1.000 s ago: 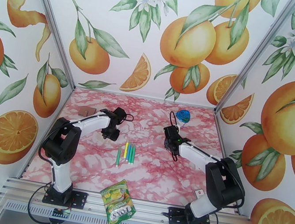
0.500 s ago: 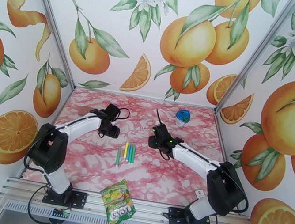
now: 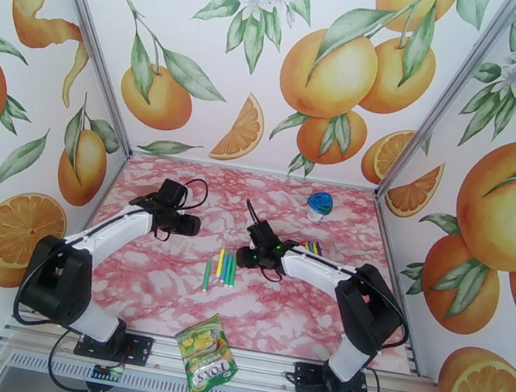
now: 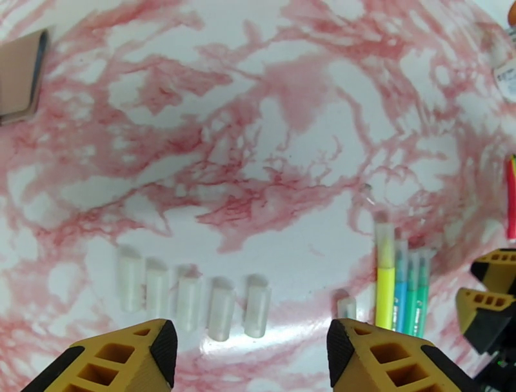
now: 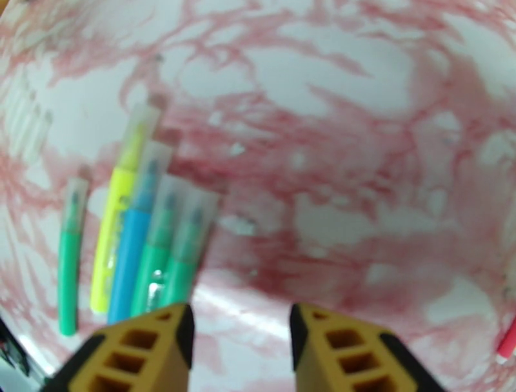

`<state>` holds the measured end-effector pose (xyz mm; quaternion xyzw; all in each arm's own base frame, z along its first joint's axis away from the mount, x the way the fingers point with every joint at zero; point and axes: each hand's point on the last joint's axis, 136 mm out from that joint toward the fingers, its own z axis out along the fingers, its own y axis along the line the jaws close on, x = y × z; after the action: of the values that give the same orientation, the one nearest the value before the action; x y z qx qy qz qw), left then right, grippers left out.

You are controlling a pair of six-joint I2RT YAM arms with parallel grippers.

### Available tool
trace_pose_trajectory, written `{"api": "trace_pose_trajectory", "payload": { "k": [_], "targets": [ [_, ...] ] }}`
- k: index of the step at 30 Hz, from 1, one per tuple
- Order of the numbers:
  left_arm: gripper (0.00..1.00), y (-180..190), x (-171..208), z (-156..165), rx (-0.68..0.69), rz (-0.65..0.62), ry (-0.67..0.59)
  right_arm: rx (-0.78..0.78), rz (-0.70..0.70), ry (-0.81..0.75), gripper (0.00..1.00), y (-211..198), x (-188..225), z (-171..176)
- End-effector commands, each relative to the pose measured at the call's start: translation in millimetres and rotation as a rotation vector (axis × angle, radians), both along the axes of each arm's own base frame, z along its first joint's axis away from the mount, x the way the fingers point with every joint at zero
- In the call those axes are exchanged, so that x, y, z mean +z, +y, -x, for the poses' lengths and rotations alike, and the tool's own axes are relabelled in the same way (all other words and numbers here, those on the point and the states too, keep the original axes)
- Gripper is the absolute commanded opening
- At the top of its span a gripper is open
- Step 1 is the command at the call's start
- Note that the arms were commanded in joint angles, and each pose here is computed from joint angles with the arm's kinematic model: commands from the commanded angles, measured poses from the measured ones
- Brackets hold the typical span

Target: Open the pen caps

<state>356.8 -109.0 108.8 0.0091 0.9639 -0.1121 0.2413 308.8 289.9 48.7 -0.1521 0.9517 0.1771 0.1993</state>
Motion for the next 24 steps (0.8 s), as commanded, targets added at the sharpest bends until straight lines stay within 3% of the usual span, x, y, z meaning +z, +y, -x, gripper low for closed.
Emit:
{"api": "trace_pose_trajectory", "payload": {
  "k": [1,11,24],
  "targets": [
    [0.69,0,16,-6,0.02,0.076,-0.072,0.04,-0.057,0.013,0.46,21,3,1],
    [0.77,13,19,-3,0.056,0.11,-0.095,0.07,-0.04,0.058,0.45,30,-10,11],
    [0.78,14,20,-2,0.06,0.125,-0.098,0.062,0.046,0.075,0.42,25,-24,14]
  ]
}}
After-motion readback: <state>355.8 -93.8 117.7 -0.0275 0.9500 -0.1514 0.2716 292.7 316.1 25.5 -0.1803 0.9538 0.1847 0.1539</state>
